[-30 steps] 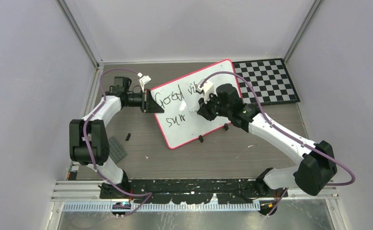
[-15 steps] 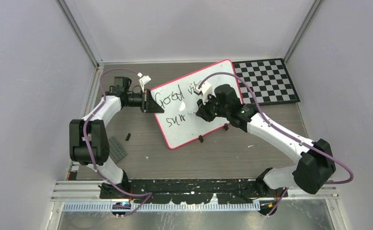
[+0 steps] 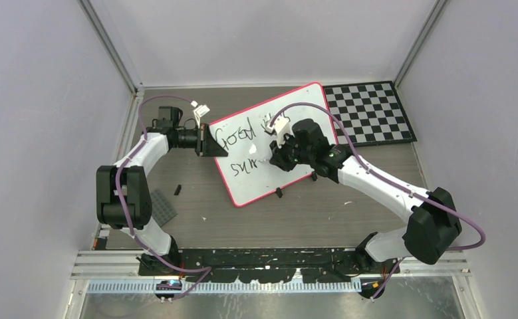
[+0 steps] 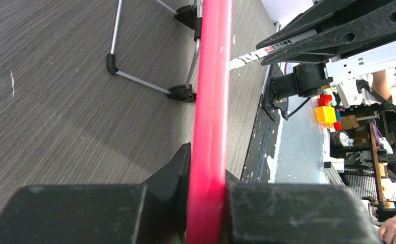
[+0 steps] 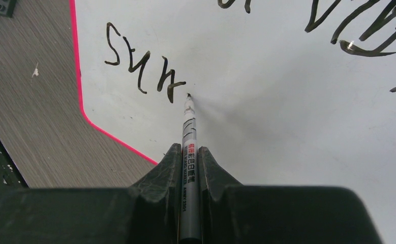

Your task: Write a sentence on the whiteboard

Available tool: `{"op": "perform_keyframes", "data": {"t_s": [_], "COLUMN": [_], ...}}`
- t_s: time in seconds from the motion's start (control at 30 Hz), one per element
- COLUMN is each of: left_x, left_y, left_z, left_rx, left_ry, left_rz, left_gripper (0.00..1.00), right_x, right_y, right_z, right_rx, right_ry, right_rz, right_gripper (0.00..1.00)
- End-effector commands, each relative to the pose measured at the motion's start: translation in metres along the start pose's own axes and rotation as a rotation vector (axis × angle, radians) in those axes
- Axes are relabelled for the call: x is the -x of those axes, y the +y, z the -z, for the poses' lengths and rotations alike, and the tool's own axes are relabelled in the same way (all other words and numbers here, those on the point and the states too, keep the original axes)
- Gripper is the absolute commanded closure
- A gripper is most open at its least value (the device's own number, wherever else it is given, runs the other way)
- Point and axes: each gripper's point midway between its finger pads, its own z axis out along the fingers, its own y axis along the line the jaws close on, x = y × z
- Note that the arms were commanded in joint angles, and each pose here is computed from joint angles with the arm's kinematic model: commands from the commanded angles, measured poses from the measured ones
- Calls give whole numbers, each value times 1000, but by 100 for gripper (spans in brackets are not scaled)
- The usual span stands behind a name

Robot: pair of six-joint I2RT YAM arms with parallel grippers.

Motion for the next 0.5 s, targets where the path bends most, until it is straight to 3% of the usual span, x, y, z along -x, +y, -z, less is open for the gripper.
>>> {"op": "perform_keyframes", "data": {"t_s": [0.0, 0.47], "left_x": [-14, -15], "left_y": [2, 3], "left_z": [0, -1], "left_rx": [47, 47], "left_ry": [42, 44], "left_rz": [70, 74], "left_gripper": [100, 100], "right_x": [32, 9], "right_y": [-5, -3], "right_z": [1, -3], "right_rx": [-25, -13], "right_ry": [-85, -27], "right_rz": [34, 50], "right_gripper": [100, 100]}}
